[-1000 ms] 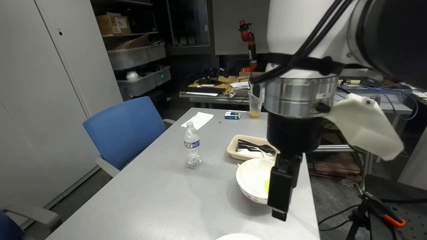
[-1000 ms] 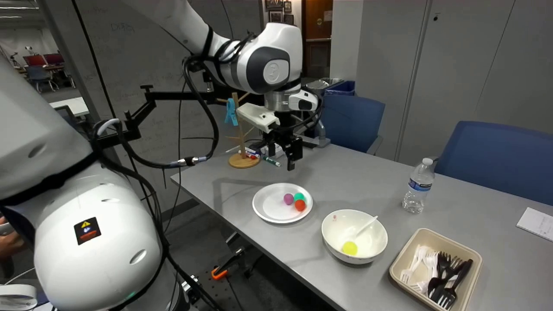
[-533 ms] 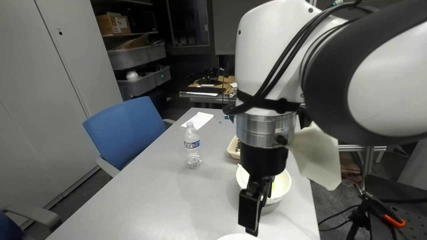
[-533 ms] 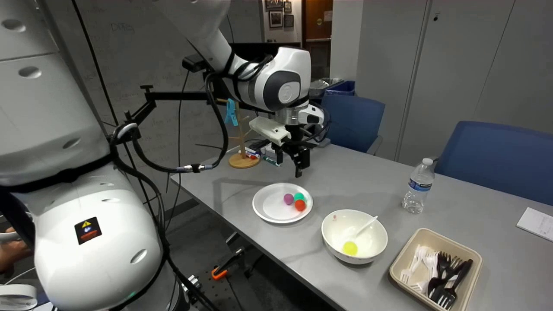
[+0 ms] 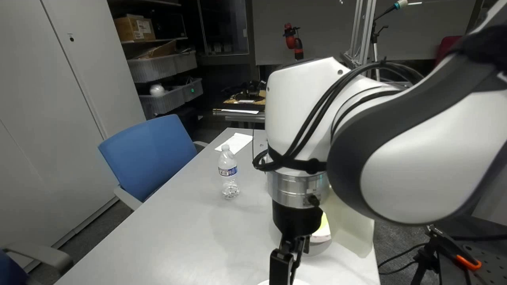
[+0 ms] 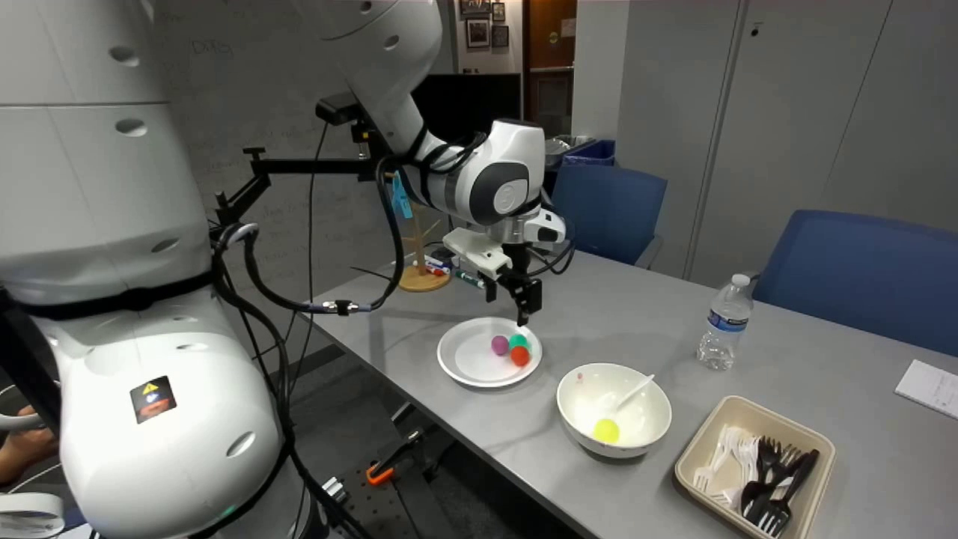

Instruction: Pick the red ball and put it in the bowl

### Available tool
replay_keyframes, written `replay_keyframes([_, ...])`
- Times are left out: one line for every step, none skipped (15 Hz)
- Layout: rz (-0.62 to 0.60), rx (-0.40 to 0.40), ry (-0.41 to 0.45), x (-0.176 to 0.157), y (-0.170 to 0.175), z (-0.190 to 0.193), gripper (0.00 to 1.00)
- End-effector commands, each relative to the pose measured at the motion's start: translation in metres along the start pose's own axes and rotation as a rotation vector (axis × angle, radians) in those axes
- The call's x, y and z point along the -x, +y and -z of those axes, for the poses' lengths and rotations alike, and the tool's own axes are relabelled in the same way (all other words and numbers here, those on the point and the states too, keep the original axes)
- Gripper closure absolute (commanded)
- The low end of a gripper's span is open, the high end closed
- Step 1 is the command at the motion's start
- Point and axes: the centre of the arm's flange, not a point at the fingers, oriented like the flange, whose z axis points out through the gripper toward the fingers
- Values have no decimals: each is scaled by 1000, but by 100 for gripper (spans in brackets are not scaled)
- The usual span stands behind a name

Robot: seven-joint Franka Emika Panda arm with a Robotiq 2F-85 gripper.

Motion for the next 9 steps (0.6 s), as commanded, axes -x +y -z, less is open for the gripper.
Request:
replay_keyframes([27, -3, -3, -10, -5, -18, 0])
replay_keyframes([1, -1, -12, -1, 0, -10, 0])
replay_keyframes([1, -1, -18, -2, 0, -14, 0])
replay_keyframes([1, -1, -22, -2, 0, -16, 0])
replay_keyframes([1, -2, -23, -3, 0, -17, 0])
replay_keyframes([1, -2, -23, -3, 0, -17, 0])
replay_keyframes([1, -2, -22, -4, -1, -17, 0])
replay_keyframes([38, 0, -33, -5, 0, -18, 0])
replay_keyframes([58, -2, -32, -6, 1, -18, 0])
